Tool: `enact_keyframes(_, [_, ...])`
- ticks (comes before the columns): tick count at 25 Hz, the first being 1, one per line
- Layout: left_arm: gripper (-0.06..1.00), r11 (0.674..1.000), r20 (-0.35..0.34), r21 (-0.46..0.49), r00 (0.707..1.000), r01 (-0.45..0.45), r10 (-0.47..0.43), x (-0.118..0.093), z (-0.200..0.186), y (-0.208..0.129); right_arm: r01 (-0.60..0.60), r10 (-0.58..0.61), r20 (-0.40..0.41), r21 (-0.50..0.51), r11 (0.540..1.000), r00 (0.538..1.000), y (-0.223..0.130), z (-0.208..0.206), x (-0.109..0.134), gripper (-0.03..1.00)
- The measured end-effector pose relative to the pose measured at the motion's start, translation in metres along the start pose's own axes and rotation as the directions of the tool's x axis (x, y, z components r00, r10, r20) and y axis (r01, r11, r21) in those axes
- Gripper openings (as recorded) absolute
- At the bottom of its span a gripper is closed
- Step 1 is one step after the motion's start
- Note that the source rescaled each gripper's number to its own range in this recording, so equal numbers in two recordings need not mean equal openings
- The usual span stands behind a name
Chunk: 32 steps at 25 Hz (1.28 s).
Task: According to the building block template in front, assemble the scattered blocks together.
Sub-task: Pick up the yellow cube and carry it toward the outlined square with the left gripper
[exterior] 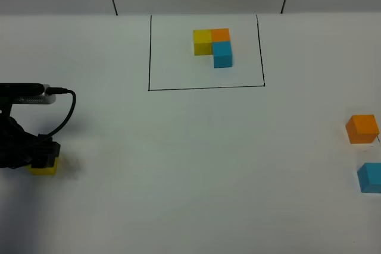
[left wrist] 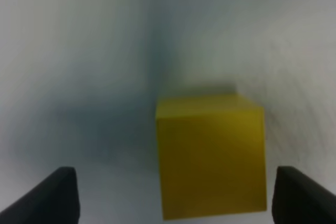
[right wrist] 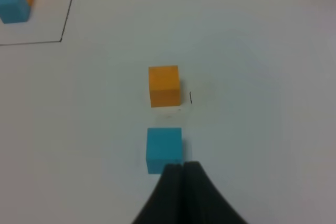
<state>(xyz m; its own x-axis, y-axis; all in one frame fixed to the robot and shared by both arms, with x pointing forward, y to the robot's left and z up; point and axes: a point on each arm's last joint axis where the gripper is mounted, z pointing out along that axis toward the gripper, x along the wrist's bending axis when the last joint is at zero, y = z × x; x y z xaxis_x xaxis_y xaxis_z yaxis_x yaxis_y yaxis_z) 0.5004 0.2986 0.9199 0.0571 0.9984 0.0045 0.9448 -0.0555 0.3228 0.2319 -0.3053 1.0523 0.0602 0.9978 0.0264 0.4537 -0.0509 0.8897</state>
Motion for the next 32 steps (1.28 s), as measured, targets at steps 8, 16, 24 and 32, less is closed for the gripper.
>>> enact_keyframes(8, [0.83, 1.0, -0.001, -0.022, 1.0, -0.007, 0.007, 0.0, 0.02, 0.003, 0.0, 0.0, 0.0, 0.0, 1.0, 1.0, 0.0, 0.0, 0.0, 0.0])
enact_keyframes(16, [0.71, 1.0, 0.005, -0.023, 1.0, 0.014, -0.013, 0.0, 0.024, 0.004, 0.0, 0.0, 0.0, 0.0, 1.0, 1.0, 0.0, 0.0, 0.0, 0.0])
enact_keyframes(24, [0.49, 1.0, 0.006, -0.002, 1.0, 0.016, -0.016, 0.0, 0.031, 0.002, 0.0, 0.0, 0.0, 0.0, 1.0, 1.0, 0.0, 0.0, 0.0, 0.0])
enact_keyframes(32, [0.49, 0.999, 0.006, -0.004, 0.999, -0.041, 0.041, 0.0, 0.031, 0.002, 0.0, 0.0, 0.0, 0.0, 1.0, 1.0, 0.0, 0.0, 0.0, 0.0])
